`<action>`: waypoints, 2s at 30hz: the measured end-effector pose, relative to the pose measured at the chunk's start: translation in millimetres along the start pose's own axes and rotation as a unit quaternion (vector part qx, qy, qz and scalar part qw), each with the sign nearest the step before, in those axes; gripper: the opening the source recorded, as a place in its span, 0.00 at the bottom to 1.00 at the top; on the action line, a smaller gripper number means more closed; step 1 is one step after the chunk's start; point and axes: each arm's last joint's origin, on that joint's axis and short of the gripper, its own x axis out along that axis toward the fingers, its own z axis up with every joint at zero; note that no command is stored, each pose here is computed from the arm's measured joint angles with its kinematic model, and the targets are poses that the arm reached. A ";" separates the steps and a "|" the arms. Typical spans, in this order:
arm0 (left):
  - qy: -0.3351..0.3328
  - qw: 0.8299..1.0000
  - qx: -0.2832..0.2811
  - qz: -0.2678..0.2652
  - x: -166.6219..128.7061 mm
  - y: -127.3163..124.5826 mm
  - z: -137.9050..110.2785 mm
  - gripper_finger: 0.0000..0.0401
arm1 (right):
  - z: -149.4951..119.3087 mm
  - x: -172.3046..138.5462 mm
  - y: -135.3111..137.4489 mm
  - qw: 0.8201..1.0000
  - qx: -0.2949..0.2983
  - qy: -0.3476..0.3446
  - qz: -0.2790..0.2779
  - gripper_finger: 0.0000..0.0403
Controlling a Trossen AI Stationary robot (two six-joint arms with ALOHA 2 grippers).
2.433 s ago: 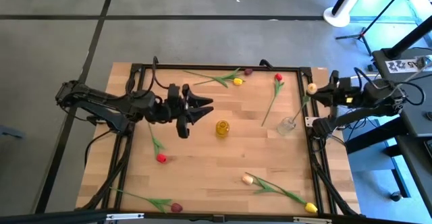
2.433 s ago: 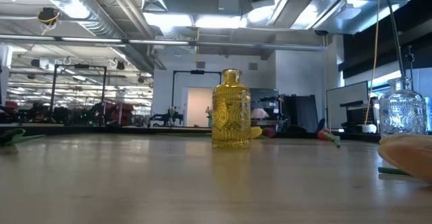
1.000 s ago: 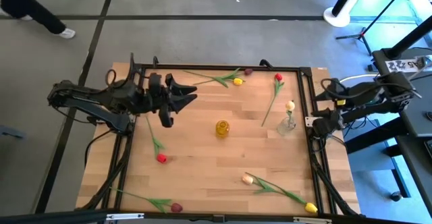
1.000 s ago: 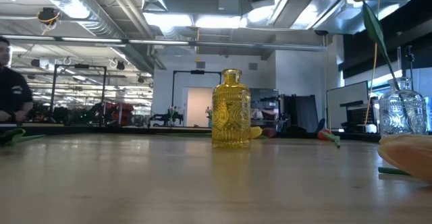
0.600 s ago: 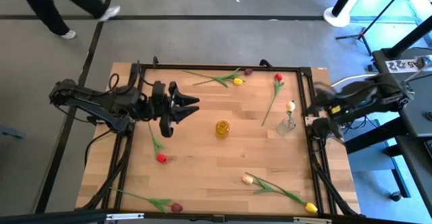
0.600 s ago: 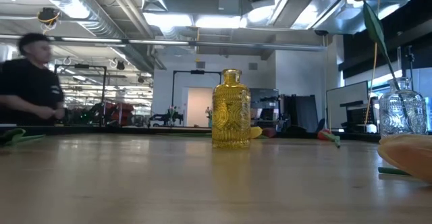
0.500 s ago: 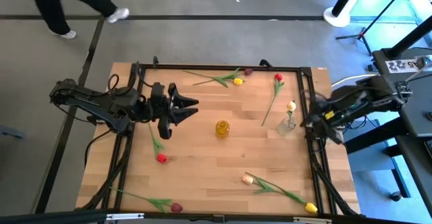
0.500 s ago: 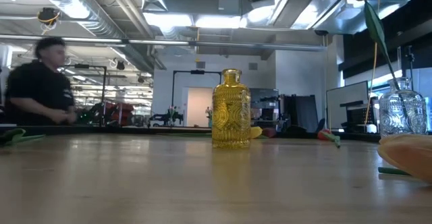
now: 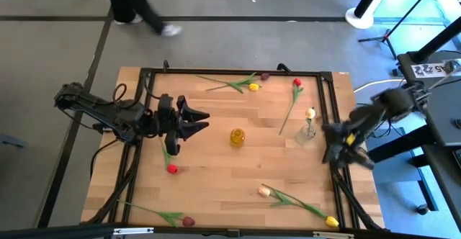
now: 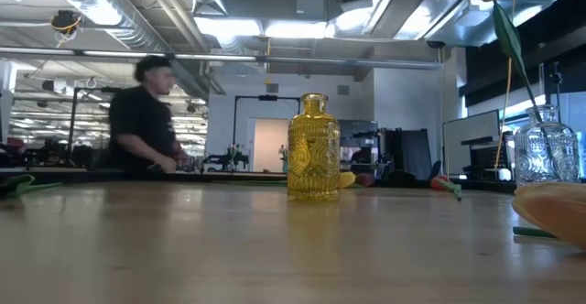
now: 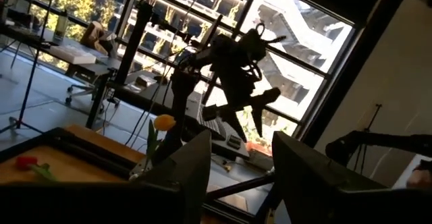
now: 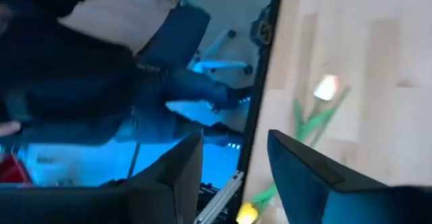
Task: Sort flowers into vase by color
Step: Put the white tulip into the transparent vase
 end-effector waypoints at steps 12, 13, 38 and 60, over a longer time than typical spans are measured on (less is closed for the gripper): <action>0.078 0.996 0.036 0.016 -4.4 0.4 -17.5 0.38 | -11.5 127.6 46.8 0.994 0.049 0.031 -0.096 0.37; 0.088 0.995 0.040 0.015 -5.6 -0.7 -19.7 0.38 | -14.5 141.6 47.0 0.991 0.054 0.030 -0.118 0.37; 0.188 0.978 0.085 -0.007 -23.4 -17.0 -47.0 0.38 | -41.4 335.4 -73.6 0.888 0.102 0.084 -0.440 0.37; 0.184 0.979 0.088 -0.009 -23.4 -17.3 -45.9 0.26 | -0.2 310.1 -50.8 0.923 0.104 0.011 -0.369 0.02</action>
